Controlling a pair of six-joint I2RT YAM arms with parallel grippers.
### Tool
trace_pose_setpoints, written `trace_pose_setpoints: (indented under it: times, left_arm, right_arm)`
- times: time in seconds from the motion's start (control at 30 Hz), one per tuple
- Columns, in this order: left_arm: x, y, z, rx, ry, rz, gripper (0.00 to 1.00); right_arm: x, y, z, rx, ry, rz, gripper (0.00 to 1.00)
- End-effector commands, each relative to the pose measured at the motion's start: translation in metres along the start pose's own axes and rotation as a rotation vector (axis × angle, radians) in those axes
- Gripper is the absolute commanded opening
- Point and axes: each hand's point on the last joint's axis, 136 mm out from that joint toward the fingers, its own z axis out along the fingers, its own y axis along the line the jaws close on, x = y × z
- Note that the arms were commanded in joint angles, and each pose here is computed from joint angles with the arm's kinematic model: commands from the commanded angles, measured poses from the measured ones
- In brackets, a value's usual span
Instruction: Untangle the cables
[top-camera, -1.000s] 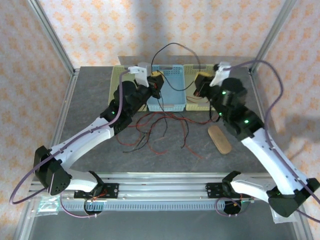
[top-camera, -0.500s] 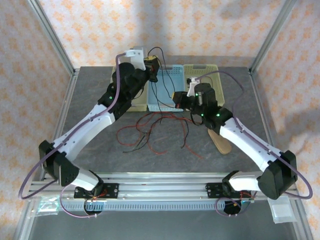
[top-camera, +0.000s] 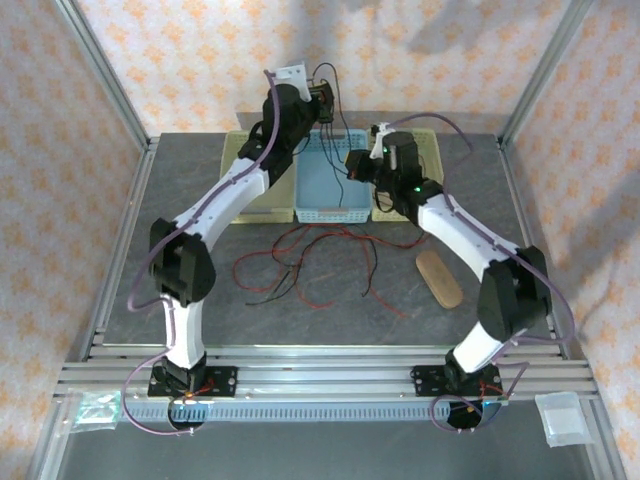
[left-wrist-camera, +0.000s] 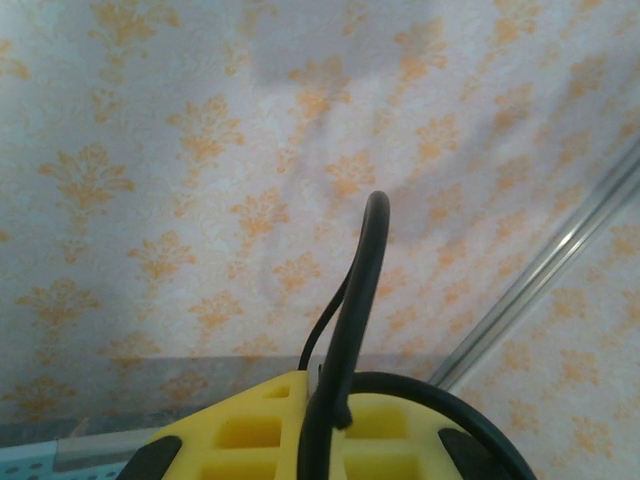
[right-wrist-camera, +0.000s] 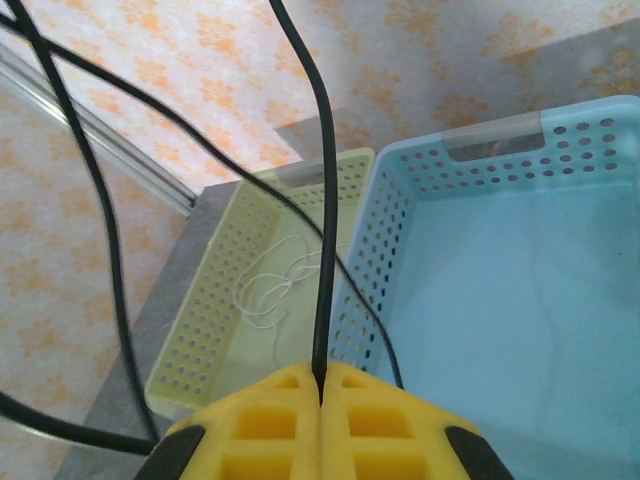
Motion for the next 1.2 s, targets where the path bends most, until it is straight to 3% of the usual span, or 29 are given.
trace_pose_setpoints:
  times: [0.0,0.3,0.47,0.73,0.93,1.03,1.17]
  left_arm:
    - [-0.012,-0.01,0.017,0.061,-0.051,-0.065,0.0]
    - [0.038,0.029,0.059,0.005,-0.042,-0.147,0.0]
    - [0.083,0.062,0.078,-0.053,0.031,-0.164,0.0]
    - [0.147,0.113,0.082,-0.156,0.152,-0.16,0.0]
    - [0.17,0.135,0.08,-0.193,0.23,-0.164,0.0]
    - [0.173,0.139,0.075,-0.207,0.248,-0.166,0.2]
    - [0.17,0.14,0.065,-0.218,0.255,-0.16,0.27]
  right_arm:
    - [-0.009,-0.007,0.015,-0.021,-0.003,-0.013,0.0]
    - [0.015,-0.054,0.064,0.067,0.067,-0.007,0.0]
    - [0.041,-0.08,0.084,0.131,0.138,0.004,0.0]
    - [0.06,-0.111,0.099,0.218,0.19,0.024,0.0]
    - [0.064,-0.119,0.104,0.245,0.205,0.03,0.0]
    - [0.062,-0.121,0.105,0.259,0.202,0.027,0.0]
    - [0.057,-0.121,0.108,0.266,0.193,0.027,0.0]
